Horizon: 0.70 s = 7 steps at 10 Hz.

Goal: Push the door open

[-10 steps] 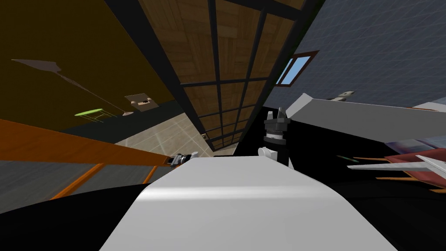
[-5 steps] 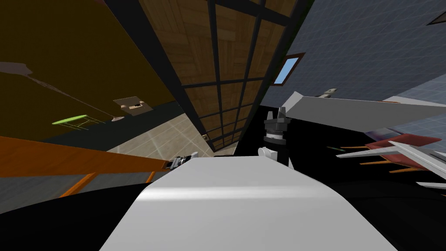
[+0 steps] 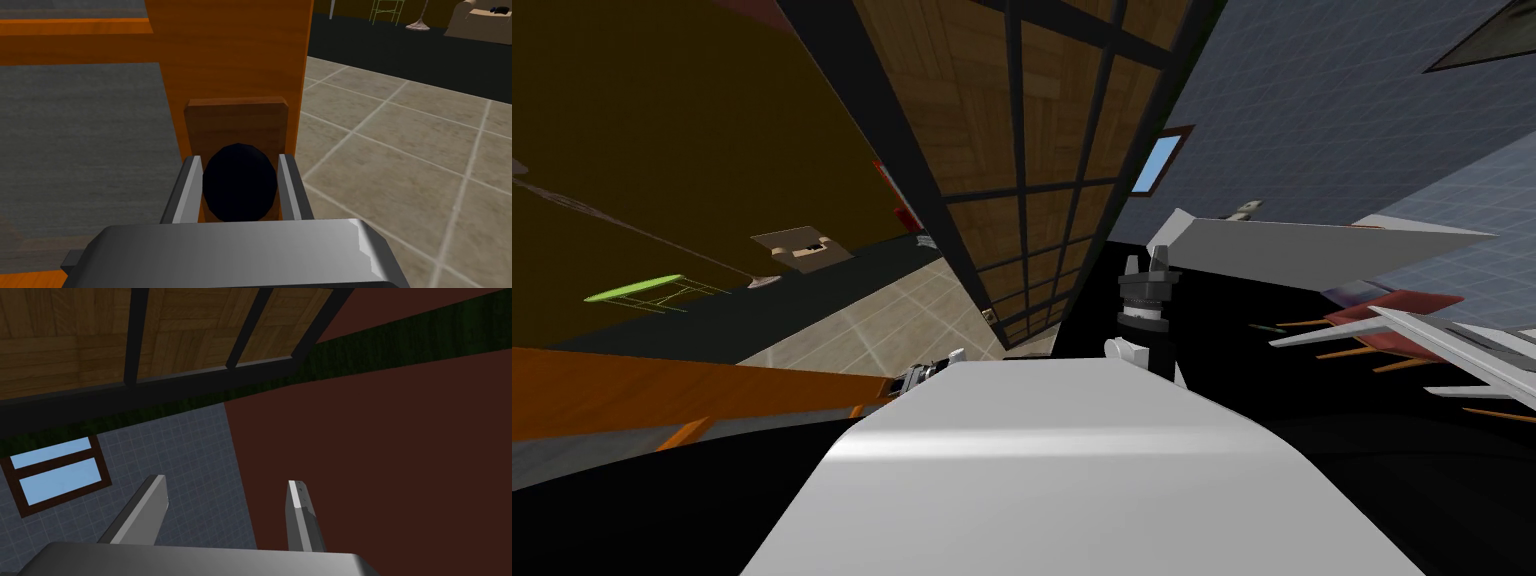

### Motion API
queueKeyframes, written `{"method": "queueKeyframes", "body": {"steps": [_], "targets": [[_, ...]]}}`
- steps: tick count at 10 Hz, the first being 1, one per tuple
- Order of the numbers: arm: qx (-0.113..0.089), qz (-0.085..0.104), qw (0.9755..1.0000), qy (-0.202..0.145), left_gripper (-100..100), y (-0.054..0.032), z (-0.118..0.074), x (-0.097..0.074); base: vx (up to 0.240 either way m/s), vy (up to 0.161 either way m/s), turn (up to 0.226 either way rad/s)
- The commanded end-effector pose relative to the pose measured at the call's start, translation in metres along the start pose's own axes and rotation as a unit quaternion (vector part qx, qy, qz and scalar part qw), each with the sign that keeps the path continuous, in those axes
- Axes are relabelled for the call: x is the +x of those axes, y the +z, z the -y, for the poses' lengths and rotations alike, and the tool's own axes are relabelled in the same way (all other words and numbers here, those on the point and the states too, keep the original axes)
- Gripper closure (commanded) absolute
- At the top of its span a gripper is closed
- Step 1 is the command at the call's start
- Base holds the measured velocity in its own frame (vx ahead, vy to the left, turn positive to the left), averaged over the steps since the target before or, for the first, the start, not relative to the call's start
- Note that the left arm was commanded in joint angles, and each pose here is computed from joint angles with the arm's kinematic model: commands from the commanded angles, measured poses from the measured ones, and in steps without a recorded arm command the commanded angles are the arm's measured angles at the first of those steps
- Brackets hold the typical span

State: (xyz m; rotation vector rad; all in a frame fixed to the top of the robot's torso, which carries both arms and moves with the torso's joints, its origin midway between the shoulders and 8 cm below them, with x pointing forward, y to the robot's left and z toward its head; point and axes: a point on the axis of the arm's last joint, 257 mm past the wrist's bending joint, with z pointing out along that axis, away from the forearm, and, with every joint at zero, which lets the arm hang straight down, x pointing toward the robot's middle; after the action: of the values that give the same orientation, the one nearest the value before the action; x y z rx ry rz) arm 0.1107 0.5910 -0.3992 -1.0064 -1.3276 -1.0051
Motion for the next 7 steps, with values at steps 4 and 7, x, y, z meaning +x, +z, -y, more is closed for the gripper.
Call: {"method": "queueKeyframes", "body": {"steps": [4, 7], "targets": [[0.039, -0.013, 0.9991, -0.002, 100, 0.0174, 0.024, 0.01, 0.008, 0.12, -0.012], [0.089, -0.01, 0.996, -0.003, 100, 0.0232, 0.053, 0.008, 0.006, 0.183, -0.038]]}}
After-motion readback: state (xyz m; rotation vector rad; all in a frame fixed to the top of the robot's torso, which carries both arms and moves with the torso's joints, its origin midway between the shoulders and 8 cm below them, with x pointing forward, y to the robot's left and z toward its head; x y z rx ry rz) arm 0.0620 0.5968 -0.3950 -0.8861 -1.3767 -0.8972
